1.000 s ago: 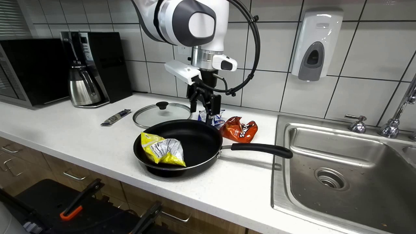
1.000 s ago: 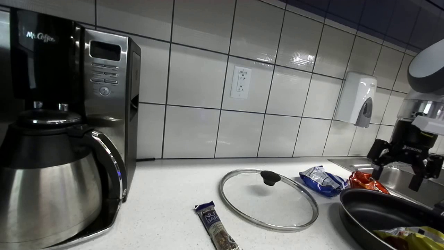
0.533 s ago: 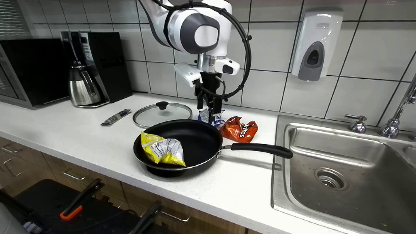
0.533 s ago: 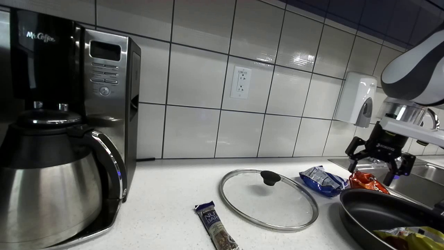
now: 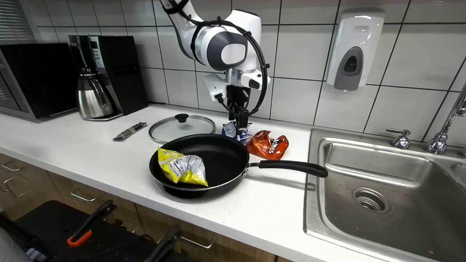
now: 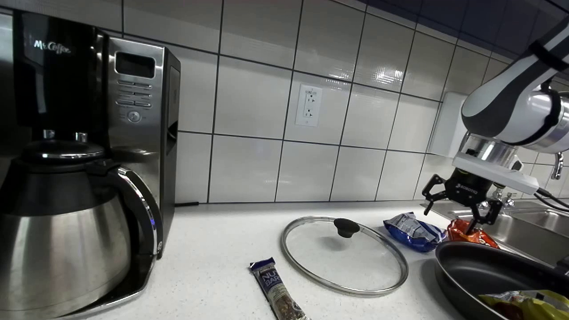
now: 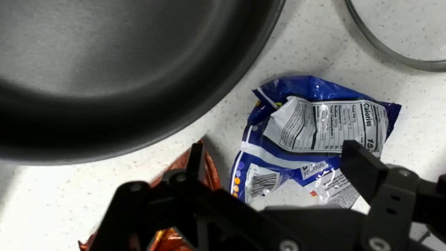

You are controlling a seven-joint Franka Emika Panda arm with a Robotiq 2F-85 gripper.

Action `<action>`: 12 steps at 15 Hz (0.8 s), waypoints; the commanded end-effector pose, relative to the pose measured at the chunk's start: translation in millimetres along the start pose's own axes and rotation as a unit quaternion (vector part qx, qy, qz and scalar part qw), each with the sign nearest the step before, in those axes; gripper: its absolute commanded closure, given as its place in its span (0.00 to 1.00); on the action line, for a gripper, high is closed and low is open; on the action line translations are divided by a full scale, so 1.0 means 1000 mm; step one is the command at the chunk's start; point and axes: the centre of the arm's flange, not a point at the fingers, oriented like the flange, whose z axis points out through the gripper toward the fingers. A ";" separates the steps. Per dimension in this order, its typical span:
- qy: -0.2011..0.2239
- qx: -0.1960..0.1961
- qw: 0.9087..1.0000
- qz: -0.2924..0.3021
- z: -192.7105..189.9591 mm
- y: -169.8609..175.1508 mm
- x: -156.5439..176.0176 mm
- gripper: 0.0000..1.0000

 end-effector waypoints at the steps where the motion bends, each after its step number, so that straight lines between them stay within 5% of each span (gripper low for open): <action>1: 0.003 0.012 0.999 0.041 0.011 -0.020 0.011 0.00; 12: 0.010 0.021 0.995 0.099 0.031 -0.035 0.022 0.00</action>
